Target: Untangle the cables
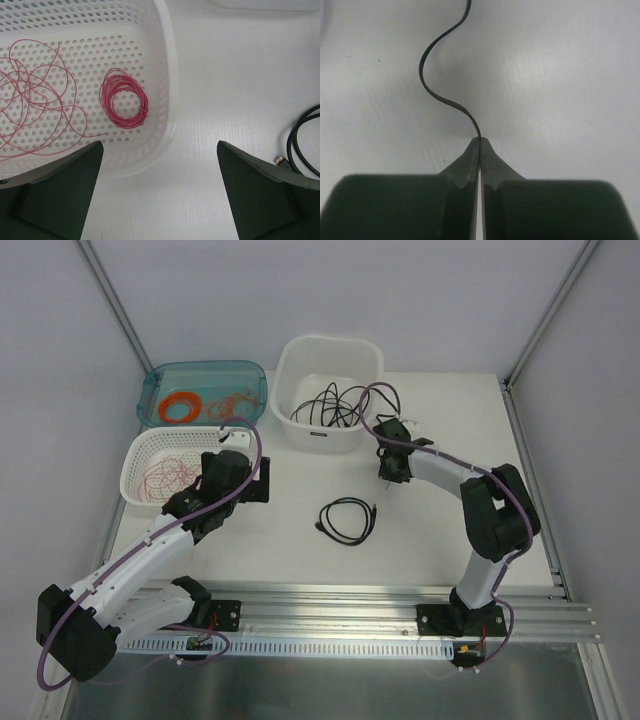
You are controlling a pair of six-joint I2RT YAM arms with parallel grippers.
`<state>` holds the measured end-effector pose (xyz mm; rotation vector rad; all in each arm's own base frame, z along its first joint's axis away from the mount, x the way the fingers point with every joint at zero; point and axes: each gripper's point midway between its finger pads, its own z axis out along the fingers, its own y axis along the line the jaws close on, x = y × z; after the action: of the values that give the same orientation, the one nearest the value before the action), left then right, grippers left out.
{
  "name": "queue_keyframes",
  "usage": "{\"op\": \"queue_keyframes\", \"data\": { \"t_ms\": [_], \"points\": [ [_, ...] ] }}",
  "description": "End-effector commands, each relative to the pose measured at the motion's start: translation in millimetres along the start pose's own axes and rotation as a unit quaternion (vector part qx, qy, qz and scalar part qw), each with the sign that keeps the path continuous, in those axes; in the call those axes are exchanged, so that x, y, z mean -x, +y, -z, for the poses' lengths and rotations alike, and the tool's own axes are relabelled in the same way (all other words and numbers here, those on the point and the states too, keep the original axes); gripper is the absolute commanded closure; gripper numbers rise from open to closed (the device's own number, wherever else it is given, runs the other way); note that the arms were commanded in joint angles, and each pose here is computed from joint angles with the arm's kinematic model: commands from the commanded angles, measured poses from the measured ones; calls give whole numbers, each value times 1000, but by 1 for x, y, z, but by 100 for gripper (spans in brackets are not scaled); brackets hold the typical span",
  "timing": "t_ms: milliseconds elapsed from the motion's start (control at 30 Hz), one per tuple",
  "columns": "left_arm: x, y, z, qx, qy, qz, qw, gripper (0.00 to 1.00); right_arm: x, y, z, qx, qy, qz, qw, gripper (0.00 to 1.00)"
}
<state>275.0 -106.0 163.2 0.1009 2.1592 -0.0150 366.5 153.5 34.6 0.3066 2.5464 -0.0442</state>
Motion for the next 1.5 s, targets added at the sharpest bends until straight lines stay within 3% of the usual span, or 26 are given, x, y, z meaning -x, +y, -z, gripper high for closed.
{"op": "queue_keyframes", "data": {
  "t_ms": [0, 167, 300, 433, 533, 667, 867, 967, 1233, 1367, 1467],
  "points": [
    [16, 0, 4, -6, -24, 11, 1000, 1, 62, -19, 54, -21, -97, -1, 995, 99],
    [18, 0, 5, -7, -26, 12, 1000, 1, 122, -19, 122, 0, -177, 16, 984, 99],
    [18, 0, 6, -8, -28, 12, 1000, 1, 166, 1, 185, 69, -244, 34, 967, 99],
    [18, 0, 6, -8, -28, 12, 1000, 1, 216, 36, 256, 153, -324, 63, 931, 99],
    [18, 0, 6, -7, -27, 12, 1000, 1, 231, 68, 286, 216, -351, 94, 906, 99],
    [18, 1, 6, -6, -28, 12, 1000, 1, 259, 112, 342, 303, -412, 120, 851, 99],
    [17, 1, 5, -5, -27, 11, 1000, 1, 267, 169, 346, 381, -427, 161, 804, 99],
    [17, 2, 5, -4, -27, 11, 1000, 1, 264, 188, 317, 383, -406, 169, 812, 99],
    [18, 0, 5, -8, -27, 11, 1000, 1, 244, 186, 194, 277, -327, 161, 889, 97],
    [16, 0, 5, -8, -25, 10, 1000, 1, 228, 176, 172, 255, -286, 162, 910, 66],
    [15, -1, 4, -9, -23, 9, 1000, 1, 224, 162, 179, 249, -285, 157, 912, 43]
  ]
}}
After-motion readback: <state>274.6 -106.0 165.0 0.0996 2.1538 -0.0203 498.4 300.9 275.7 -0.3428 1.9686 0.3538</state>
